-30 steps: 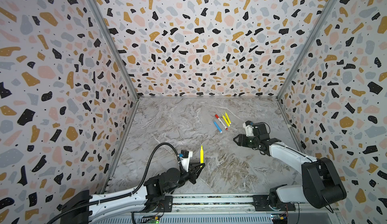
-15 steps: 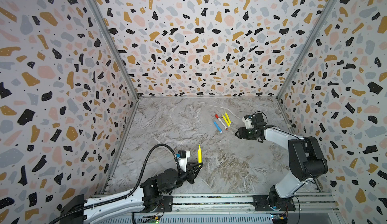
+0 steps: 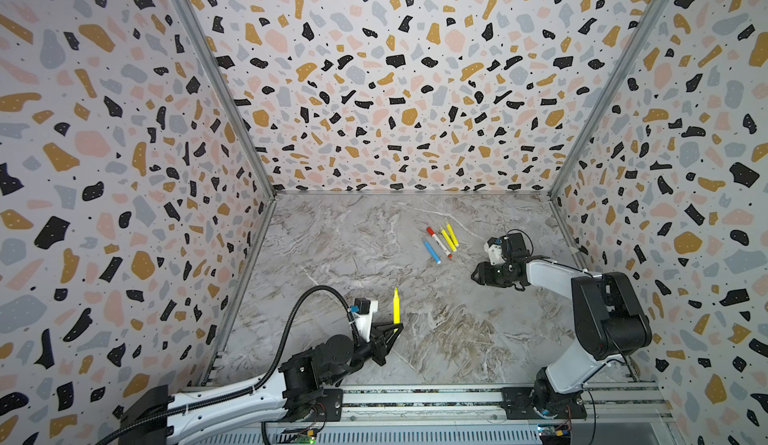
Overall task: Insert the pens into the pen caps
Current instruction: 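Close the right gripper on the translucent cap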
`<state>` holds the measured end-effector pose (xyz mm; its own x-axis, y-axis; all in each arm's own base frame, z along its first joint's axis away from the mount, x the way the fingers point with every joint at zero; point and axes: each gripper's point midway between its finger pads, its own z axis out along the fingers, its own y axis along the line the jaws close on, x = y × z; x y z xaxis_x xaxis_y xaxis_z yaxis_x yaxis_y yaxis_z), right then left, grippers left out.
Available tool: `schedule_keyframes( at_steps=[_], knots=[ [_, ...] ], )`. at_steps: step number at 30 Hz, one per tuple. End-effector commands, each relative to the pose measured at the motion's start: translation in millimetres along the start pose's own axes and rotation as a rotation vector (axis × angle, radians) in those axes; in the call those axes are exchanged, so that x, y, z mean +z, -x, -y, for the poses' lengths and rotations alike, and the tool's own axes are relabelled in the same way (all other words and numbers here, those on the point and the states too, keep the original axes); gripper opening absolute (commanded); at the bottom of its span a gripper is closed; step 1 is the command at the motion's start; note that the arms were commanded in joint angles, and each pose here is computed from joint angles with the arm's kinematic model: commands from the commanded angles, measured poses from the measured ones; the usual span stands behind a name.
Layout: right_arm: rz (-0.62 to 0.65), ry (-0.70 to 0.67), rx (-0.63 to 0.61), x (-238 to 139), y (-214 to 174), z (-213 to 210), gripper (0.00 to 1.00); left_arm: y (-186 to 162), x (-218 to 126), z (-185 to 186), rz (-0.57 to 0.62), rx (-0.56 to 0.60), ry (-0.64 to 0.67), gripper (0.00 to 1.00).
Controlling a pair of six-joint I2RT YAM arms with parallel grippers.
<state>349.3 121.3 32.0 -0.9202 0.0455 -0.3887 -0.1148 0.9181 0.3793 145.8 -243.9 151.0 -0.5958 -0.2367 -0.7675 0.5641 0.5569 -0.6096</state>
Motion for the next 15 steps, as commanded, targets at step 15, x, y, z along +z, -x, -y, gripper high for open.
schedule_keyframes(
  at_steps=[15],
  knots=[
    [0.017,-0.031,0.022,-17,-44,7,0.52,7,0,4,0.039,0.002,-0.016,0.00]
  ],
)
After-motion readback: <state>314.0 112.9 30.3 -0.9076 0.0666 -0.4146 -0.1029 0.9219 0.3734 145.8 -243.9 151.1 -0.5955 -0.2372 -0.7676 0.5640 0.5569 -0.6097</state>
